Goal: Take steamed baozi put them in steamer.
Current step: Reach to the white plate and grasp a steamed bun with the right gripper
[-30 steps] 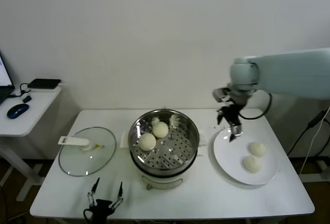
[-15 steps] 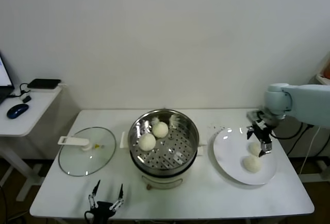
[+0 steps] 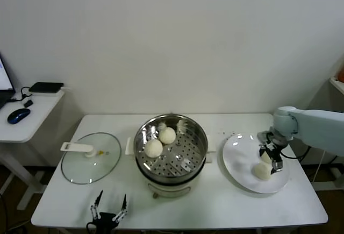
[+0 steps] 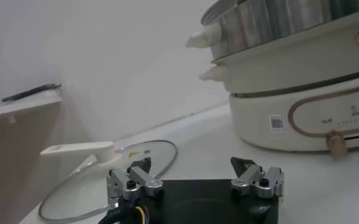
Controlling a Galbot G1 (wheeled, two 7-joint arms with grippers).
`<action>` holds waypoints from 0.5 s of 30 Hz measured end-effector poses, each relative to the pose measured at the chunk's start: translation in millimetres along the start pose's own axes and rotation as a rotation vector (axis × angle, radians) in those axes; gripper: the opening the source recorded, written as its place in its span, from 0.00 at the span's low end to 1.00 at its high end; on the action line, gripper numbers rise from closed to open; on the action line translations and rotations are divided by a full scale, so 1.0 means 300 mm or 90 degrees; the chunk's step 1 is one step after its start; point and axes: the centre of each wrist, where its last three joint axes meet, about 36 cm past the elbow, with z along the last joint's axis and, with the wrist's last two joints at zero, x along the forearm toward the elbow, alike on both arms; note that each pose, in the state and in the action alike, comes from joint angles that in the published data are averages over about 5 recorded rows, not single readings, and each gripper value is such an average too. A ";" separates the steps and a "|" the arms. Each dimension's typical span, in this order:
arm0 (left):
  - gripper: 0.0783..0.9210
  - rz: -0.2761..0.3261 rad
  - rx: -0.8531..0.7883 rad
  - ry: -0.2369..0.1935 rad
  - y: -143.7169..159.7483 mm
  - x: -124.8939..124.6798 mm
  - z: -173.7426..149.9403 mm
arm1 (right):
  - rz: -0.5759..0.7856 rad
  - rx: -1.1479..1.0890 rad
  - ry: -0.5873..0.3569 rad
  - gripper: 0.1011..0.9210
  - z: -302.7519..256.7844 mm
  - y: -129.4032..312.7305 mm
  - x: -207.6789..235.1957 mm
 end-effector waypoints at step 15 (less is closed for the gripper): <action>0.88 0.000 -0.001 0.002 0.005 -0.003 0.001 | -0.011 0.006 -0.003 0.86 -0.028 -0.002 -0.074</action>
